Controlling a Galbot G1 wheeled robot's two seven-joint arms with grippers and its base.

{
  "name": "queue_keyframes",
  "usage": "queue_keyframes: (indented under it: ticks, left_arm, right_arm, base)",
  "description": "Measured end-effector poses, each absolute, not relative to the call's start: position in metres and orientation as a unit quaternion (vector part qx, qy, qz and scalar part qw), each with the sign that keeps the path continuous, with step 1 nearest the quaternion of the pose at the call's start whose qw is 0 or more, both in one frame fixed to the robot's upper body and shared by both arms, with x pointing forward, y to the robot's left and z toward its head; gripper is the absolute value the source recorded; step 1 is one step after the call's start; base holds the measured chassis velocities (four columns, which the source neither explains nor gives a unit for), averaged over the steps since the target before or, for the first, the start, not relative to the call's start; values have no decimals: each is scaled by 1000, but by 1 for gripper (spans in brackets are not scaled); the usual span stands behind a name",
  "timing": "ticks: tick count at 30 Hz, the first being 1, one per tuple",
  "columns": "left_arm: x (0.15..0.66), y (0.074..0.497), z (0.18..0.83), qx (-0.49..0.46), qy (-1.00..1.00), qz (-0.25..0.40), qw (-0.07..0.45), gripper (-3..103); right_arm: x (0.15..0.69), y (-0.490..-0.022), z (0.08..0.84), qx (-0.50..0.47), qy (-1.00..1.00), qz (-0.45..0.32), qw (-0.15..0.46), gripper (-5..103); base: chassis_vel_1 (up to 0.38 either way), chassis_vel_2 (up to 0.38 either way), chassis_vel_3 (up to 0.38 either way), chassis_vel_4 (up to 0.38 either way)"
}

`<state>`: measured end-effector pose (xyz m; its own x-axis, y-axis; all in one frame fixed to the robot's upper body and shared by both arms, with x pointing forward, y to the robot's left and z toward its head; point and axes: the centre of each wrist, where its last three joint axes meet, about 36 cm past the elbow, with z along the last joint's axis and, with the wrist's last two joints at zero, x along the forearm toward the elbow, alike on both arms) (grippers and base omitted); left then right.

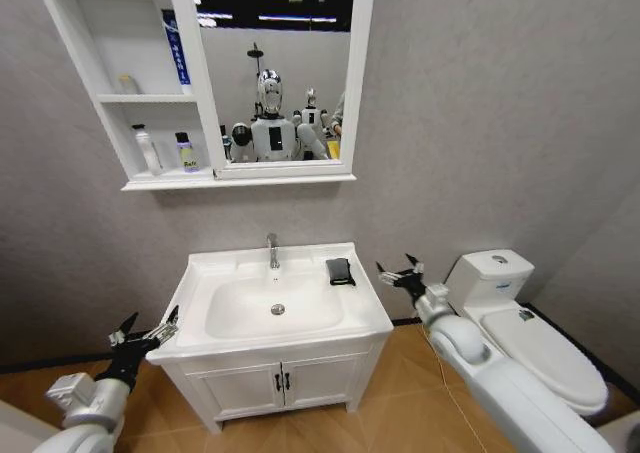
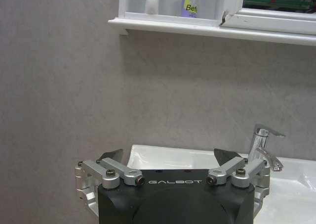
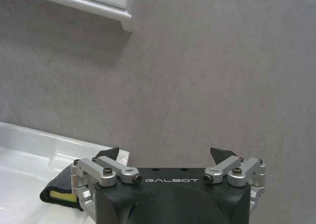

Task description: Move facial cleanser and shampoo from washbasin to cabinet, then wipe washbasin with towel.

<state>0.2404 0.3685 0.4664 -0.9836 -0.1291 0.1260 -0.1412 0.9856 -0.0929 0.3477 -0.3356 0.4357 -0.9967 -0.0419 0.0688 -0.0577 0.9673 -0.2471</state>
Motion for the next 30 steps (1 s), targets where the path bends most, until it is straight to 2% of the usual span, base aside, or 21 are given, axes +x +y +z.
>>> queue_keyframes:
  ticks: [1, 3, 4, 5, 7, 11, 18, 30]
  left_arm:
    - [240, 368, 466, 68, -995, 51, 60, 100]
    - [240, 369, 466, 68, -995, 51, 60, 100]
    - [240, 369, 466, 68, -995, 51, 60, 100]
    - [240, 369, 466, 68, -995, 51, 60, 100]
    - [240, 369, 466, 68, -995, 51, 60, 100]
    - [240, 369, 466, 68, -995, 51, 60, 100]
    - [240, 369, 466, 68, -995, 51, 60, 100]
    - [240, 369, 466, 68, -995, 51, 60, 100]
  right_arm:
    - [348, -336, 436, 25, -991, 125, 32, 100]
    - [283, -332, 437, 9, -993, 103, 52, 100]
    - [261, -330, 440, 0, -994, 95, 56, 100]
    - [261, -330, 440, 0, -994, 95, 56, 100]
    - [214, -317, 448, -32, -994, 78, 62, 100]
    - [181, -293, 455, -57, -994, 59, 70, 100]
    - [186, -274, 476, -45, -996, 53, 54, 100]
    - [189, -272, 476, -44, -996, 50, 54, 100]
  base:
    - [0, 0, 0, 0]
    - [0, 0, 0, 0]
    - [0, 0, 0, 0]
    - [0, 0, 0, 0]
    - [0, 0, 0, 0]
    - [0, 0, 0, 0]
    - [0, 0, 0, 0]
    - [0, 0, 0, 0]
